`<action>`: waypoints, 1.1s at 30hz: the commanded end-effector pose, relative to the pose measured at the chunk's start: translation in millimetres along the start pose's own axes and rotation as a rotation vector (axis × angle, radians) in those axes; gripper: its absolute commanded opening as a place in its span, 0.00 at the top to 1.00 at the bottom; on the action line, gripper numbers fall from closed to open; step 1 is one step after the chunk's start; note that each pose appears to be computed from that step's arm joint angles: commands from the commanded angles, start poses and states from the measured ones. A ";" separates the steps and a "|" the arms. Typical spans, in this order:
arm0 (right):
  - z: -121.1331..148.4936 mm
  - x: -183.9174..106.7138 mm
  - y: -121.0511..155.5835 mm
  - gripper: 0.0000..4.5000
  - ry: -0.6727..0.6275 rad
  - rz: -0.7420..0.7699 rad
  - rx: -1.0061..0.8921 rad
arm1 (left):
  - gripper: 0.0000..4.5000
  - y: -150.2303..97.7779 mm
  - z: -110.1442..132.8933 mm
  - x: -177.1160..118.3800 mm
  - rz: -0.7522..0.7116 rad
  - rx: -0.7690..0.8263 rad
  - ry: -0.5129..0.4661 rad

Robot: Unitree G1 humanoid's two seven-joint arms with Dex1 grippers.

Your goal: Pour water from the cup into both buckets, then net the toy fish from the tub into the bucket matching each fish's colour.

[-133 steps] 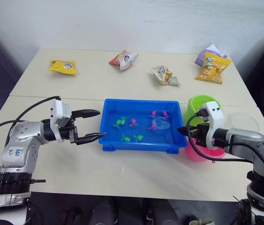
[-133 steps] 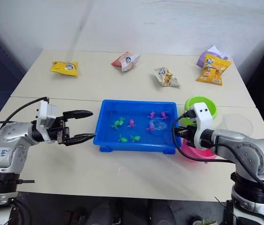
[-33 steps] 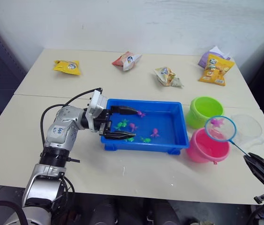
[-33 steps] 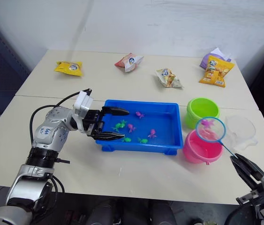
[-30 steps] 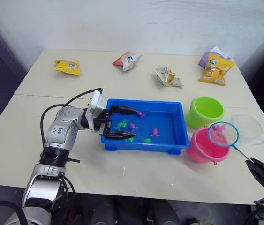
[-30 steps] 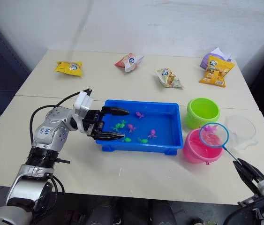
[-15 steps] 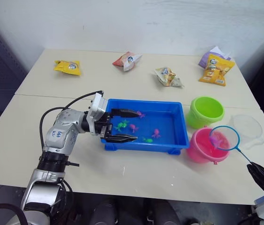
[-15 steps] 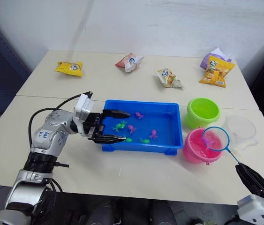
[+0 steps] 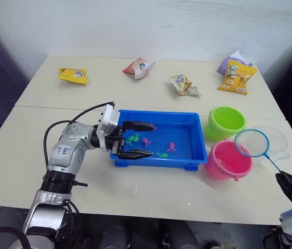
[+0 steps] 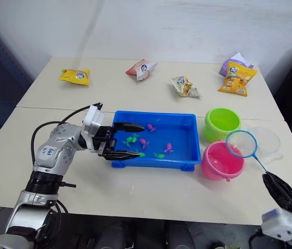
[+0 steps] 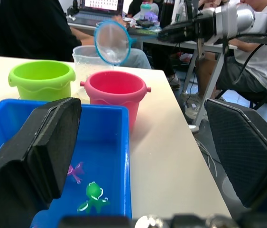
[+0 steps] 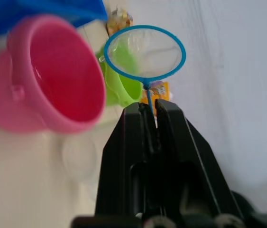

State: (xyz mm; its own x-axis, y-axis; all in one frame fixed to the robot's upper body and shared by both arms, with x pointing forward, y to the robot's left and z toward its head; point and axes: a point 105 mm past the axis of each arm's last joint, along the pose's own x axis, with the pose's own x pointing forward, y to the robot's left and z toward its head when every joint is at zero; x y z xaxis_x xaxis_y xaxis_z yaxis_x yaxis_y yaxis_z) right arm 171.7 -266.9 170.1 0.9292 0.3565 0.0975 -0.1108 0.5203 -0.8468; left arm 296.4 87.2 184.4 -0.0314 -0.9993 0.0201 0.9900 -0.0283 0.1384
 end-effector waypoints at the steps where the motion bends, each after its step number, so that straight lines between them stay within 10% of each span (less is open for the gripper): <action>1: 17.1 28.4 -9.7 1.00 -0.060 0.059 0.122 | 0.01 3.3 5.8 -17.0 0.057 0.059 0.005; 15: 28.3 138.1 10.1 1.00 -0.011 0.480 -0.041 | 0.01 -12.3 -12.1 -85.5 0.269 0.066 0.174; 33: 7.8 153.5 40.7 1.00 0.195 0.797 -0.185 | 0.01 -26.5 -16.1 -83.7 0.314 0.059 0.149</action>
State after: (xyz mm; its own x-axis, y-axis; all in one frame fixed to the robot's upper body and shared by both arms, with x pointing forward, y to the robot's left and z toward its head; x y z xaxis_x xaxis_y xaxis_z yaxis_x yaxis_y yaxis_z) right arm 309.6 -182.8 147.9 0.6451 0.4362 -0.6273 -0.7143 0.0528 -0.6978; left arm 278.7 171.2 153.2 0.2982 -0.9482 -0.1092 0.9464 0.2789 0.1627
